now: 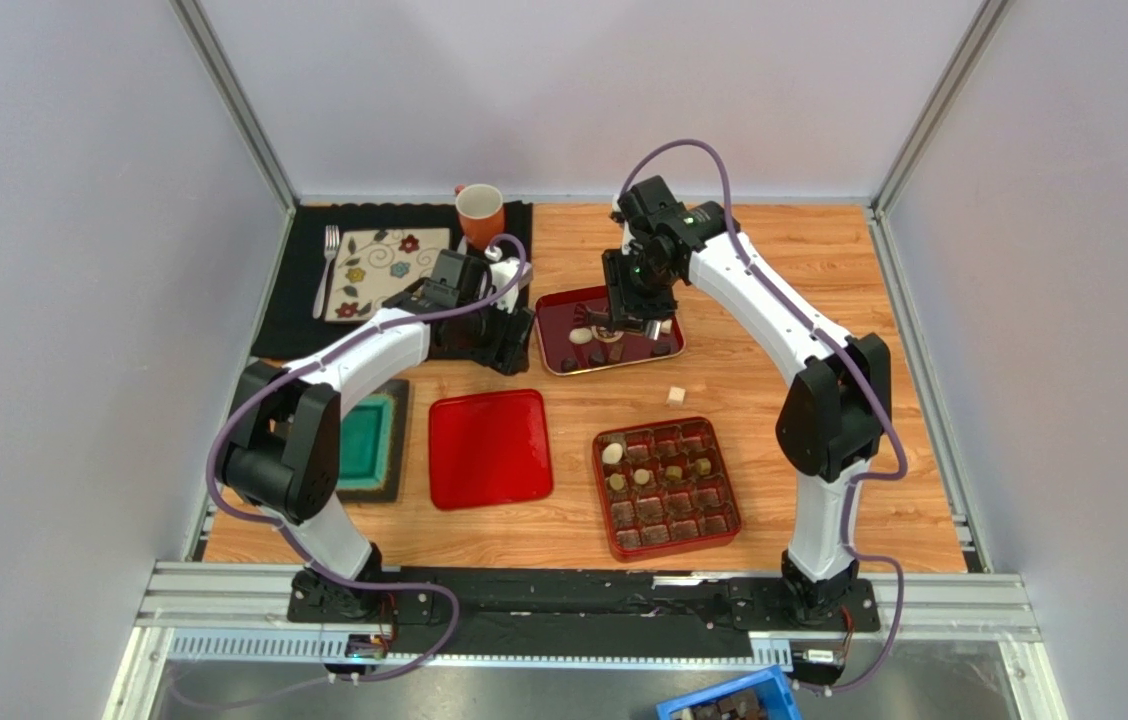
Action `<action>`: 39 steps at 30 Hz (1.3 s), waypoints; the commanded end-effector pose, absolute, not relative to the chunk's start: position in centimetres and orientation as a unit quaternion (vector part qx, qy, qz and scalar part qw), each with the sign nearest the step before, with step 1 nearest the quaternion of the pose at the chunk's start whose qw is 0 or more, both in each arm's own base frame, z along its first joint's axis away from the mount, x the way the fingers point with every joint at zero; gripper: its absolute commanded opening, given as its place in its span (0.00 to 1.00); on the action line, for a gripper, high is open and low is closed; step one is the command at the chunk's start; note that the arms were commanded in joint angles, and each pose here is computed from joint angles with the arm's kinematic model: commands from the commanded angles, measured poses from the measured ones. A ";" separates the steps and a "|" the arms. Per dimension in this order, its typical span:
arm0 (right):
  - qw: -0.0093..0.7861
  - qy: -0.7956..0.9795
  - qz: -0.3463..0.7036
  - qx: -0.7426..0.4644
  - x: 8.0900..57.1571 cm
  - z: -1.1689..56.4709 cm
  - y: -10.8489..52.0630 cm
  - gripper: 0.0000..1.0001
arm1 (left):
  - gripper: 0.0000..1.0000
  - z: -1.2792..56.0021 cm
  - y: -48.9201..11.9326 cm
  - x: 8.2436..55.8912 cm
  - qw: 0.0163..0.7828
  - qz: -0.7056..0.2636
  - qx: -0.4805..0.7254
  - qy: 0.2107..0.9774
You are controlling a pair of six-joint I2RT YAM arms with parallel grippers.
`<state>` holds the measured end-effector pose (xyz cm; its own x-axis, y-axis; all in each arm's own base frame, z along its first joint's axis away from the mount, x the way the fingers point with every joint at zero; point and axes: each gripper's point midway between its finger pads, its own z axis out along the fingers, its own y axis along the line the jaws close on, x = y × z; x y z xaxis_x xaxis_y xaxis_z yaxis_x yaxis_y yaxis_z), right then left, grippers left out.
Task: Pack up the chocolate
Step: Pick up the fake chocolate from the plate.
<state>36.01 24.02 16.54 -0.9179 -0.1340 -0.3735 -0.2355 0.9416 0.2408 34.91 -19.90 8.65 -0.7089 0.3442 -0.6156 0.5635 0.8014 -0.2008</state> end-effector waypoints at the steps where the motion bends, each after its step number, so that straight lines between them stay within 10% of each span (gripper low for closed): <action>1: 0.213 0.963 0.125 -0.112 38.1 17.4 24.6 0.46 | 0.75 11.0 -20.4 35.3 0.318 -0.210 0.246 0.891; 39: 0.206 0.958 -0.003 -0.202 35.5 14.8 25.9 0.45 | 0.75 11.6 -20.3 35.2 0.324 -0.217 0.242 0.888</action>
<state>35.25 25.88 14.52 -0.8474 -0.3665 -0.3842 -0.3751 0.9253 -0.0554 34.94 -20.03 9.73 -0.7007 0.3181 -0.6386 0.5625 0.7969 -0.2202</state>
